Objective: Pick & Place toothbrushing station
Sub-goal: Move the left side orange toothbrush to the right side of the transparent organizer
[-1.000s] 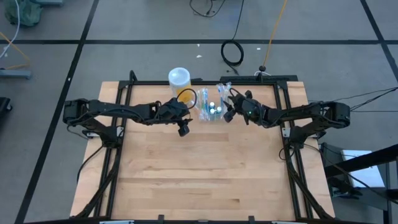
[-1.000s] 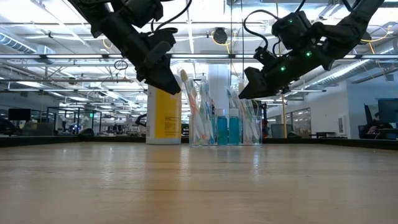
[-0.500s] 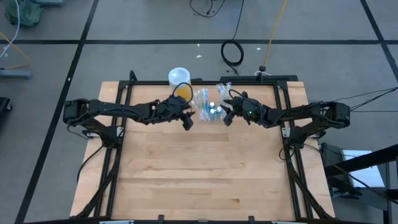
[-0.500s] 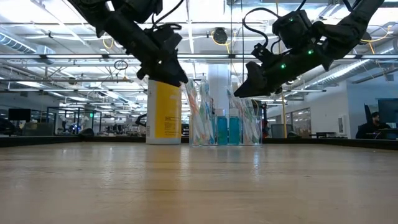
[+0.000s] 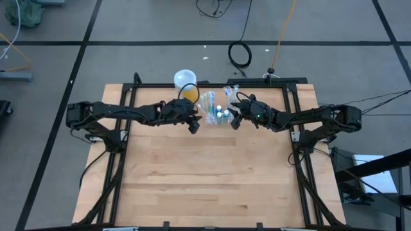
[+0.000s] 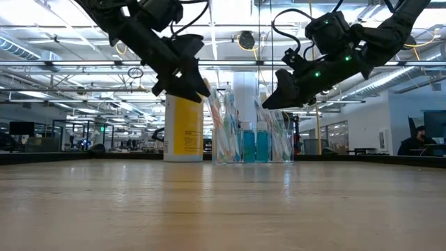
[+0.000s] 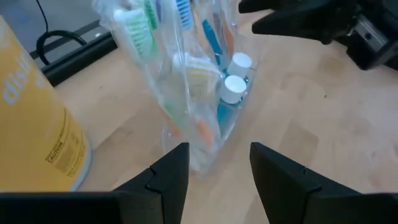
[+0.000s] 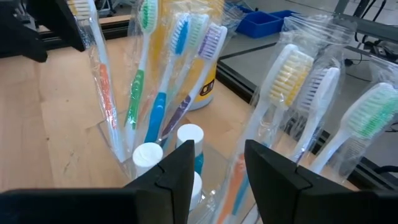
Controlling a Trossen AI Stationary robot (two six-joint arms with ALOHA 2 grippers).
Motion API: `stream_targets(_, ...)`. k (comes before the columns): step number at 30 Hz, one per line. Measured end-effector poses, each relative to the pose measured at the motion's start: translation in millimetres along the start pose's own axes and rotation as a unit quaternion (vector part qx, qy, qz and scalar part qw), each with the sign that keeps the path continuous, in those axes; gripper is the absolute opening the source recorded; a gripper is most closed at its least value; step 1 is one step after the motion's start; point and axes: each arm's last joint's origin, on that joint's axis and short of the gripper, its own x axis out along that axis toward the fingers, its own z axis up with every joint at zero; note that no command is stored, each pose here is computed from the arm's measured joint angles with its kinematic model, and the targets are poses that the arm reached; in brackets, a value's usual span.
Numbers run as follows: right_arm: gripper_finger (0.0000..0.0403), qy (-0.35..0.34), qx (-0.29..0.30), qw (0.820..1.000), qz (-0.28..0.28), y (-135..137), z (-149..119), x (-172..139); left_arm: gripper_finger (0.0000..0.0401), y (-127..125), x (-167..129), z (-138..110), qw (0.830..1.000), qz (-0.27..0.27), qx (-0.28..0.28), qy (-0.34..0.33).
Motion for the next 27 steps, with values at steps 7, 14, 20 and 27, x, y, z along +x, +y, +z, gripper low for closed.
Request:
stream_targets(7,0.0132,-0.001,0.0,1.0,0.0,0.0,0.1,0.0,0.0175,0.2,5.0,1.2,1.0,0.001,-0.001,-0.015)
stream_targets(14,0.0132,-0.01,0.003,1.0,0.001,0.1,2.0,0.0,0.0174,6.3,27.1,-4.2,1.0,0.011,-0.008,-0.02)
stream_targets(20,0.0132,-0.011,-0.01,1.0,0.003,0.3,2.2,-0.1,0.0131,7.6,29.9,-5.9,1.0,0.012,-0.003,-0.016)
stream_targets(27,0.0132,-0.003,-0.055,0.997,0.054,3.7,0.3,-0.4,0.0036,6.3,28.8,-1.9,0.999,0.006,0.025,-0.034)
